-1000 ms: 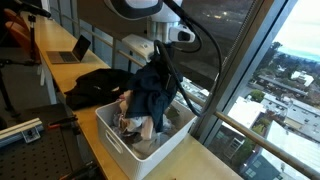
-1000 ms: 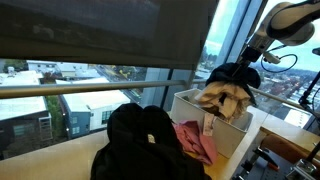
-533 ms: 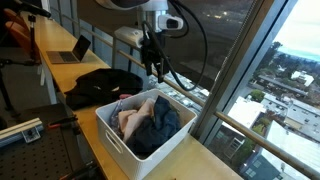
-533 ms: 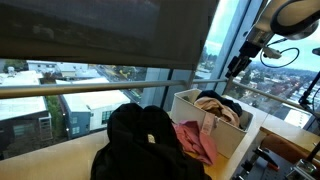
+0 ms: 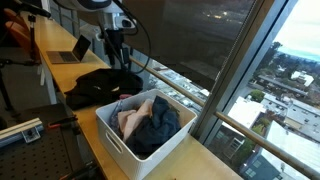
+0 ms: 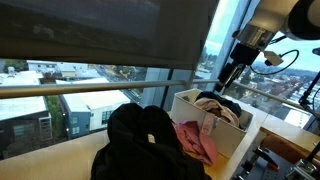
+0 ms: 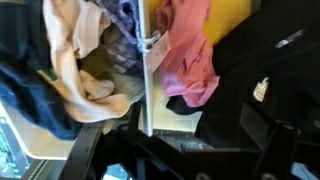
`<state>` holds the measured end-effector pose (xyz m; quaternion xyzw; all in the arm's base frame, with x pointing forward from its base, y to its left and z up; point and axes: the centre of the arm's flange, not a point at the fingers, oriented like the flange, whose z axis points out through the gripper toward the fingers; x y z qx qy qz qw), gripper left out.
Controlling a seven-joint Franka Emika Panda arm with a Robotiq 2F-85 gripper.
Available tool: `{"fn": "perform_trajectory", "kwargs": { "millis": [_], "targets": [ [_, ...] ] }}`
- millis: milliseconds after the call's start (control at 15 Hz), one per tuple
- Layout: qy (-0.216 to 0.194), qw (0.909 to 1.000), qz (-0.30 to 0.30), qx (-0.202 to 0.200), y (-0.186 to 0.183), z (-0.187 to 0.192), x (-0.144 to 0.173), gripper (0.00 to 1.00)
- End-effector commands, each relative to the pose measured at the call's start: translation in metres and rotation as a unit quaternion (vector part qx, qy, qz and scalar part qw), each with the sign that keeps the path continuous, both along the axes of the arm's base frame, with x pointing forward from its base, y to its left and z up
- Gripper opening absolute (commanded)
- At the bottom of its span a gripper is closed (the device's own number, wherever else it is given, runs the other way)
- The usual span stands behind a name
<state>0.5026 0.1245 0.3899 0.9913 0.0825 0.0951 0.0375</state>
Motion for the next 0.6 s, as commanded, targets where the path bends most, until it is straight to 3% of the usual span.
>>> {"fn": "perform_trajectory", "kwargs": {
  "millis": [0, 200, 533],
  "targets": [
    [0.027, 0.9993, 0.024, -0.008, 0.037, -0.051, -0.005, 1.0],
    [0.064, 0.9972, 0.035, -0.015, 0.049, -0.095, -0.005, 1.0],
    [0.114, 0.9932, 0.024, -0.01, 0.031, -0.16, -0.005, 1.0]
  ]
}}
